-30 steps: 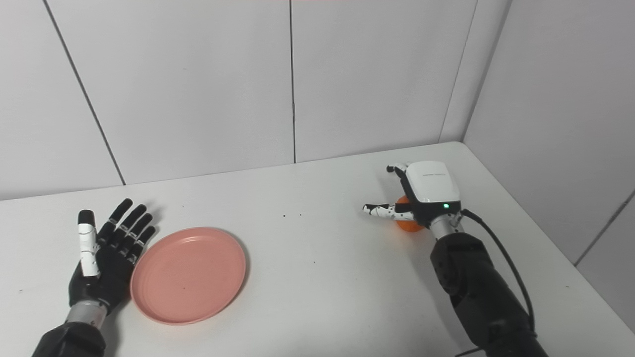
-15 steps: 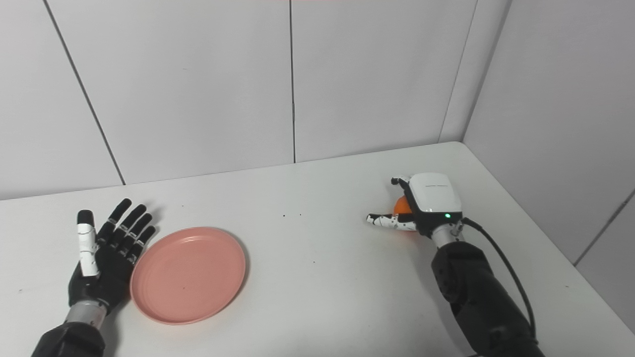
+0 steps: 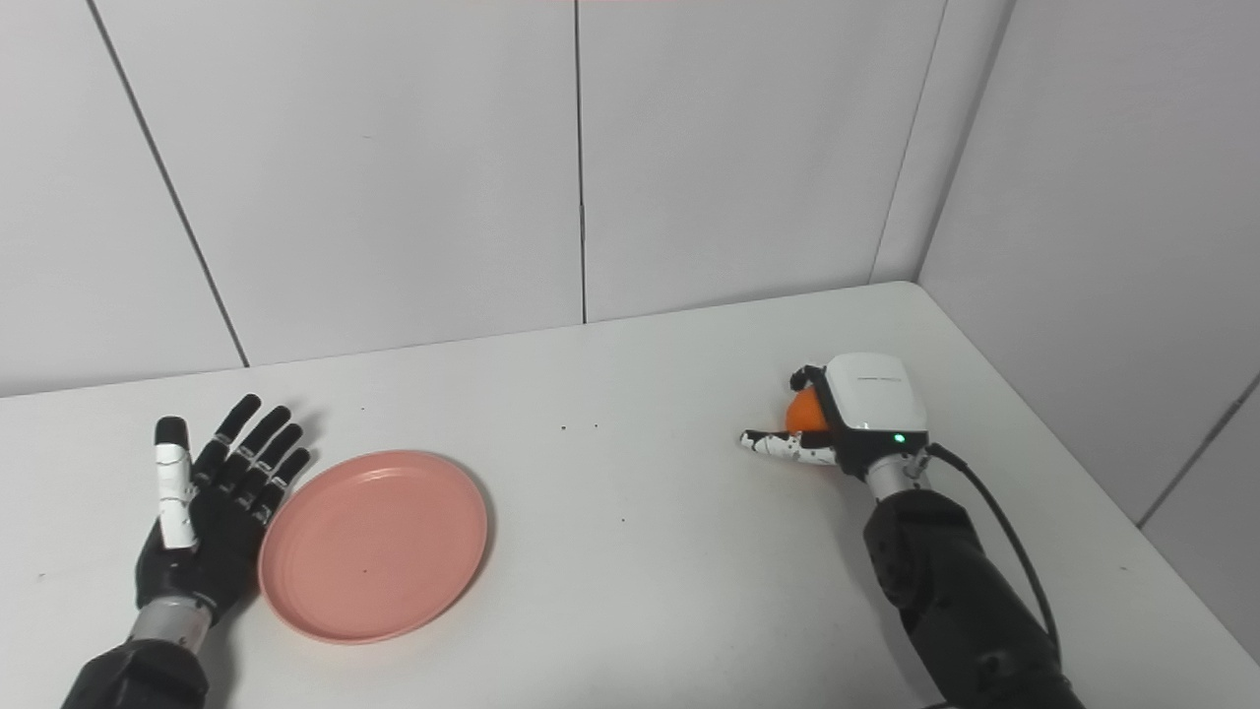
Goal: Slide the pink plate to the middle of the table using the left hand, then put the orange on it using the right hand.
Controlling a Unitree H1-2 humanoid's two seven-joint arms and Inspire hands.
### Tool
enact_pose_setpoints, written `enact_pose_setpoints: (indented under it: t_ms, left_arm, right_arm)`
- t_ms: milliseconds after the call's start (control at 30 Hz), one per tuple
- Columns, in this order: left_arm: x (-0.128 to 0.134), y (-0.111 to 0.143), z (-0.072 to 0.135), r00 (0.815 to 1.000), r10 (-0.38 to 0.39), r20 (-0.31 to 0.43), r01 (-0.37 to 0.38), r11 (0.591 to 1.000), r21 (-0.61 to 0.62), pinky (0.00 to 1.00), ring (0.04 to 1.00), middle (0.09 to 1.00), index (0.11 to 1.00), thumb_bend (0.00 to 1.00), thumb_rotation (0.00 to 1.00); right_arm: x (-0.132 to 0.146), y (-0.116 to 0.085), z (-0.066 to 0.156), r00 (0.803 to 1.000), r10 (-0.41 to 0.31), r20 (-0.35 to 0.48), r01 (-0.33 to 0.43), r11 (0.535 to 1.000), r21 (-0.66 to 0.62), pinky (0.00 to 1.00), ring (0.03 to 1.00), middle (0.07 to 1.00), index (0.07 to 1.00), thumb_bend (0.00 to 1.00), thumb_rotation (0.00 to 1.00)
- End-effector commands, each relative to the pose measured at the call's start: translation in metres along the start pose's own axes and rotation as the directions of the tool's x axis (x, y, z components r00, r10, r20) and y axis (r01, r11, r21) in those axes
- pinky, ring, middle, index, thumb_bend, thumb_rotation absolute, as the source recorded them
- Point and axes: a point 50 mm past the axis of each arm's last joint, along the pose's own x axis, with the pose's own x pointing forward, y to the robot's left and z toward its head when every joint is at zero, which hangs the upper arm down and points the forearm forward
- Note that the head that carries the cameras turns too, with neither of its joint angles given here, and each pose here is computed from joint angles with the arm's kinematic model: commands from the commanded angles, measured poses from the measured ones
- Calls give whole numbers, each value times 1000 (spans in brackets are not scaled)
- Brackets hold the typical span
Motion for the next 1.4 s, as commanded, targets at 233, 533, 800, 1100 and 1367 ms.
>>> enact_pose_setpoints:
  t_ms: [233, 533, 800, 1100, 1367]
  left_arm:
    - [-7, 9, -15, 996, 31, -80, -31, 1000, -4, 894, 885, 825, 853, 882, 774]
    - [-6, 8, -16, 996, 36, -81, -37, 999, -6, 879, 874, 813, 843, 894, 765]
    - [-7, 7, -15, 996, 29, -80, -30, 999, -11, 895, 878, 809, 847, 885, 768]
    - [-7, 5, -16, 996, 36, -82, -37, 999, -9, 893, 874, 797, 847, 895, 763]
    - [-7, -1, -18, 996, 29, -81, -31, 999, -11, 903, 870, 796, 842, 898, 759]
  right_arm:
    - [3, 4, -1, 999, 36, -23, -37, 999, -37, 105, 163, 225, 254, 764, 738]
    - [3, 9, -3, 999, 42, 16, -42, 999, -10, 113, 172, 231, 273, 461, 700]
    - [5, 1, 5, 998, 43, 39, -44, 999, 14, 124, 180, 236, 273, 448, 644]
    - [9, -39, 31, 991, -80, 110, 65, 989, 131, 81, 134, 193, 232, 447, 656]
    - [10, -90, 62, 960, -219, 177, 185, 965, 188, 77, 129, 194, 265, 448, 712]
